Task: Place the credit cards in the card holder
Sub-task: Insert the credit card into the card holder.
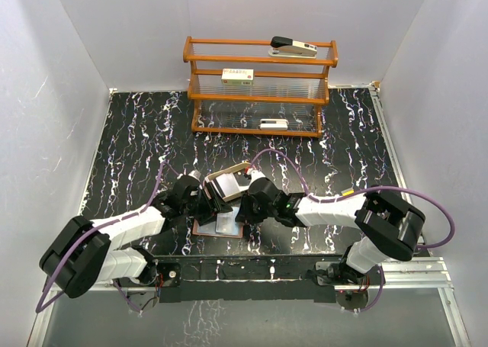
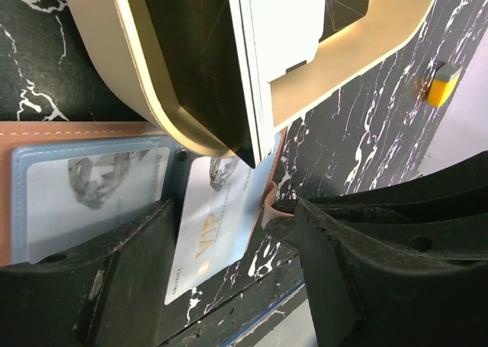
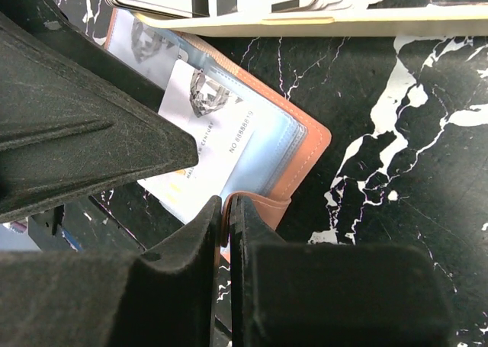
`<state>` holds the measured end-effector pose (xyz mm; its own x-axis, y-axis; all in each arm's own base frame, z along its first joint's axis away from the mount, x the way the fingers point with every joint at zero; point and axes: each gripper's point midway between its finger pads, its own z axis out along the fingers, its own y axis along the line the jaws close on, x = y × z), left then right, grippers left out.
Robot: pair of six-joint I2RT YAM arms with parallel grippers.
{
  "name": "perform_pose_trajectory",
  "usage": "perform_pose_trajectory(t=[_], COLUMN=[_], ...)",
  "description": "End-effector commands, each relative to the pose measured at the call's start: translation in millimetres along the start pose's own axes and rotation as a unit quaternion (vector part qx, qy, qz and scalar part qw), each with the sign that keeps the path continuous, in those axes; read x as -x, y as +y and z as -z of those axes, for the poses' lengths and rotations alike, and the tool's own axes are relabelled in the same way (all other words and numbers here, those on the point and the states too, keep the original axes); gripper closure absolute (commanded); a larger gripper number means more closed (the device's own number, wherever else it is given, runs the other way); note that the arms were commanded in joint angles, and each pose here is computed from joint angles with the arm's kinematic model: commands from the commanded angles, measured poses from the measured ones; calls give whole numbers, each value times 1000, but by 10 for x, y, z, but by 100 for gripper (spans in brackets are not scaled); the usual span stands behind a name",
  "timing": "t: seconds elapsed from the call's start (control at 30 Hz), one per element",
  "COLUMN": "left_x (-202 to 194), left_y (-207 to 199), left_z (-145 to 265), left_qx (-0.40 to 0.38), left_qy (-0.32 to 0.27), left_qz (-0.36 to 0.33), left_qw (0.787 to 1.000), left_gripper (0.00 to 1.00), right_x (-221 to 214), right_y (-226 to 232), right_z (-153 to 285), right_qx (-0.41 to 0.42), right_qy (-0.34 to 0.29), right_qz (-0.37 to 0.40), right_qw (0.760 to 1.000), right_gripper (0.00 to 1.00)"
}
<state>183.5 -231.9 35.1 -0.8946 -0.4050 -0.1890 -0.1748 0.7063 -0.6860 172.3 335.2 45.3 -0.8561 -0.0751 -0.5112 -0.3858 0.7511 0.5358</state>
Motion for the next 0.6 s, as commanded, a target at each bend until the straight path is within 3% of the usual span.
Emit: perform_pose_trajectory(t=[0.0,0.3,0.57], left_x=[-108,48,32], left_y=[111,113,188], left_z=[-10,199,210], left_qx=[17,49,70], left_qy=[17,-21,-12], left_qz=[5,-26,-47], left_qw=[1000,998,996], left_gripper=[39,33,33], right_x=[179,218,154], right_y=[125,-63,-62], right_z=[49,198,170], right_qx=[15,-38,-29], right_qy=[-40,-55,-47], right_qz=[-3,4,1], right_qw=[999,998,998], right_gripper=[100,100,100])
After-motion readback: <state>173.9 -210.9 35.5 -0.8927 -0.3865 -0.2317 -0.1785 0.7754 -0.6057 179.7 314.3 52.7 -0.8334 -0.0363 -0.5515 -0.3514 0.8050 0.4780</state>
